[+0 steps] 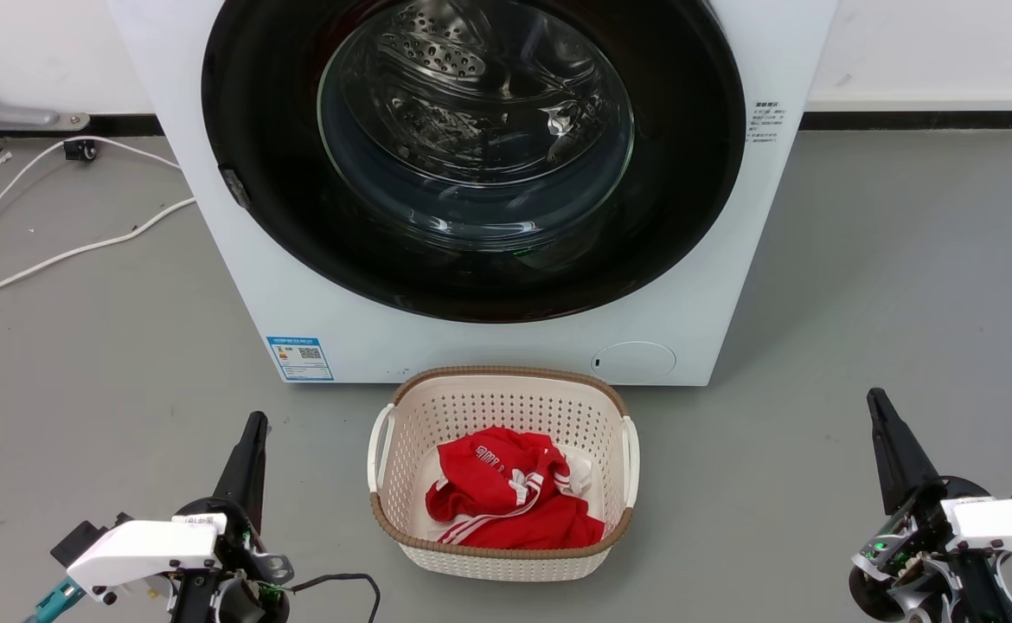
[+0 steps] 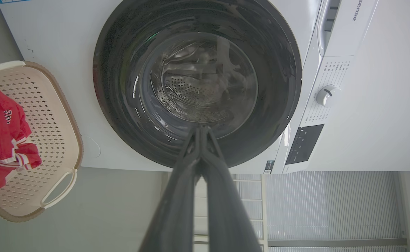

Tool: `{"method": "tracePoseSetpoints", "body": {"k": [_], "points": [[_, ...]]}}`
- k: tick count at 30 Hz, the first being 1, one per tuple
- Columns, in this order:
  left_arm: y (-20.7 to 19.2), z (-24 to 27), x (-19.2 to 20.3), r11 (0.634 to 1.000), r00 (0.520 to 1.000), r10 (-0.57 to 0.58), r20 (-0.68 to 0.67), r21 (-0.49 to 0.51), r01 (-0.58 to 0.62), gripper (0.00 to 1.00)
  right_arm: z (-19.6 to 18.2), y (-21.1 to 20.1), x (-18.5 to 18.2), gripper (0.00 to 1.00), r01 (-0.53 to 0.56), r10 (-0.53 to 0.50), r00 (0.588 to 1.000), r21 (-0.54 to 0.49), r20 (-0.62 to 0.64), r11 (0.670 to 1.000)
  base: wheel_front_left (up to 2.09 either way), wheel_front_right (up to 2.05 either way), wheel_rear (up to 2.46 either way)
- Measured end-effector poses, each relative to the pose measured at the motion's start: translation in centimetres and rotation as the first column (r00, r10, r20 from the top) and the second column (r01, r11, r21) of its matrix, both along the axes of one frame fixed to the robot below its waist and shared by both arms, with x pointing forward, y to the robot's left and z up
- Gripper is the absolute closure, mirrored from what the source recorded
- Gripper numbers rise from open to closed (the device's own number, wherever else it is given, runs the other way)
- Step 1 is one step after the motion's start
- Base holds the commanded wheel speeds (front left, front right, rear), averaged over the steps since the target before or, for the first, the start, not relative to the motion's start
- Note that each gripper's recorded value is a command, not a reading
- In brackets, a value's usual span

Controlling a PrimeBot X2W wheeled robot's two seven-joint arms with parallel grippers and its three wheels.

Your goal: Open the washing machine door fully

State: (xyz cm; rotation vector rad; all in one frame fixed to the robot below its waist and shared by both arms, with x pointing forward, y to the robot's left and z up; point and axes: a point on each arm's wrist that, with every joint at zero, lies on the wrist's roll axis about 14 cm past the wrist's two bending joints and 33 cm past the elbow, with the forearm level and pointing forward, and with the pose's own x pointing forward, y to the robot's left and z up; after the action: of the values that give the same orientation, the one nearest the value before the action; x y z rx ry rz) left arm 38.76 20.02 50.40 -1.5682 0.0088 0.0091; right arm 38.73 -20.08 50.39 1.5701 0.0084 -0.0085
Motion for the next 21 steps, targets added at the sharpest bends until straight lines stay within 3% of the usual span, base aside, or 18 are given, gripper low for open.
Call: {"method": "tracePoseSetpoints", "body": {"k": [6, 7, 11, 21], "points": [[0.0, 0.0, 0.0, 1.0, 1.0, 0.0, 0.0, 0.0, 0.0, 1.0, 0.0, 0.0, 0.0, 1.0, 0.0, 0.0, 1.0, 0.0, 0.0, 1.0, 0.0, 0.0, 0.0], [0.0, -0.1, 0.0, 1.0, 1.0, 0.0, -0.002, 0.0, 0.0, 0.0, -0.1, 0.0, 0.0, 0.0, 0.0, 0.0, 1.0, 0.0, -0.002, 1.0, 0.0, 0.0, 0.0], [-0.2, -1.7, -0.8, 1.0, 0.999, 0.0, -0.049, -0.005, 0.0, 0.0, -1.6, 0.0, -0.8, 0.0, 0.005, -0.005, 0.999, 0.002, -0.048, 1.0, 0.0, 0.0, 0.0], [-0.6, -0.5, -0.5, 0.998, 1.0, 0.013, -0.014, 0.055, -0.012, 0.0, -0.6, 0.3, -0.6, 0.0, 0.019, -0.02, 1.0, -0.034, -0.017, 0.999, 0.0, 0.0, 0.0]]}}
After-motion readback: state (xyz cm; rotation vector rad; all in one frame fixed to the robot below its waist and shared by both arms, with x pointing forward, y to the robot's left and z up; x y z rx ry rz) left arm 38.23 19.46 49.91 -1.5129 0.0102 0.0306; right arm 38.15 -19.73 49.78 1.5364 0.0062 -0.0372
